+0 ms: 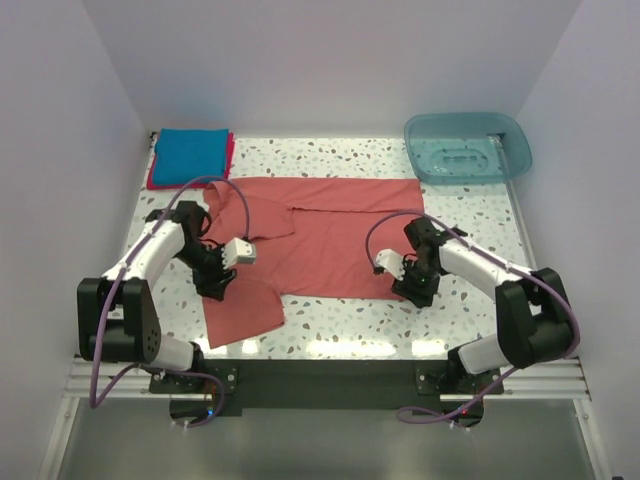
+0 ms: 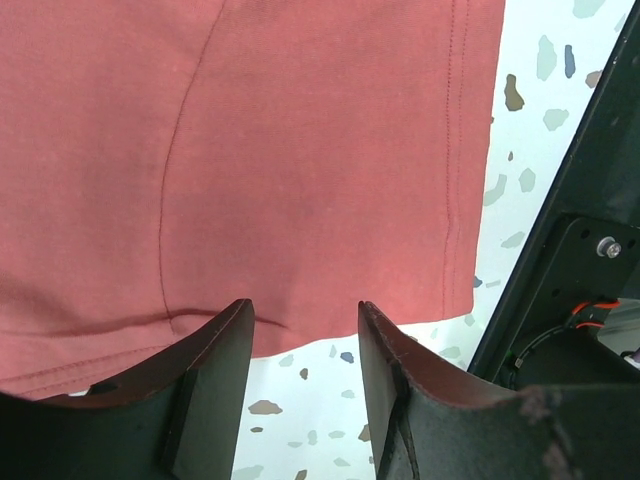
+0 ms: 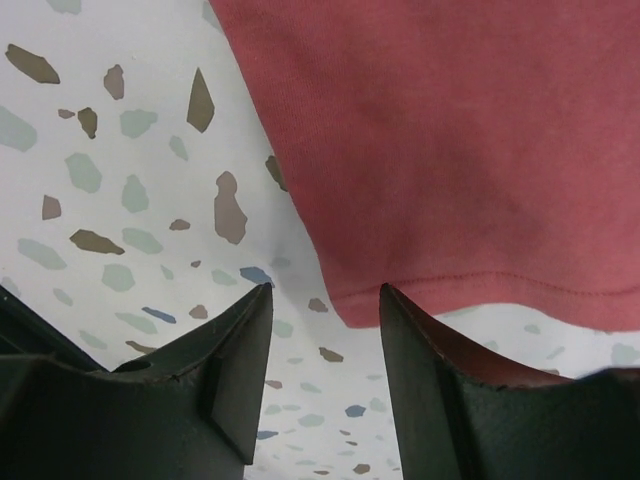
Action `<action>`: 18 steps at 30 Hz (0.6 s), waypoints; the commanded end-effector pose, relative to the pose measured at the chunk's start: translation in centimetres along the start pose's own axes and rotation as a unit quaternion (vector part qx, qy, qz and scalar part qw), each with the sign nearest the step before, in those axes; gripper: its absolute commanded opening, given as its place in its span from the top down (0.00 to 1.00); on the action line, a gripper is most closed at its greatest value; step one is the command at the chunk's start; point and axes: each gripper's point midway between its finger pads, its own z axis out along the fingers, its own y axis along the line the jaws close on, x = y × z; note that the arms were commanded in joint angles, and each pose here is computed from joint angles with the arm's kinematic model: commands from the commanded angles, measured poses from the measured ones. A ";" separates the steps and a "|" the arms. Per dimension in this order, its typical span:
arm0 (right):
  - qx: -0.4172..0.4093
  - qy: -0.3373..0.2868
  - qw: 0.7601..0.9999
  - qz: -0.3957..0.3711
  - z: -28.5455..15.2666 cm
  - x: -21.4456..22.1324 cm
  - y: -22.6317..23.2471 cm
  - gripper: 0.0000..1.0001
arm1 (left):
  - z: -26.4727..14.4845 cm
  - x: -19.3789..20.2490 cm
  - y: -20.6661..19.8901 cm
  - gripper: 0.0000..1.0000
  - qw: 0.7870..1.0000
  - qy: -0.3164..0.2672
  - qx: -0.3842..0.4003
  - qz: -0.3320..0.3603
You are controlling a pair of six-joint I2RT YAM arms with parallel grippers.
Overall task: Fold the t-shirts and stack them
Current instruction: Fold the tshirt
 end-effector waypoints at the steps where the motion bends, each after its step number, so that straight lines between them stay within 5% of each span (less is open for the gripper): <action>1: 0.020 0.001 0.999 -0.029 1.5 -0.1 -0.9 0.50 | 0.0 0.3 -0.1 0.48 1.000 0.000 -0.009 0.015; 6: 0.050 0.021 0.998 -0.043 2.7 0.7 -1.6 0.64 | 0.2 1.0 0.1 0.46 0.999 0.009 -0.025 0.036; 10: 0.047 0.033 0.997 -0.048 3.1 1.2 -1.6 0.98 | 1.2 2.1 0.3 0.46 0.995 0.043 -0.049 0.082; 18: 0.043 0.034 0.998 -0.039 2.0 0.3 -2.1 1.00 | 2.6 3.5 0.4 0.48 0.985 0.088 -0.061 0.132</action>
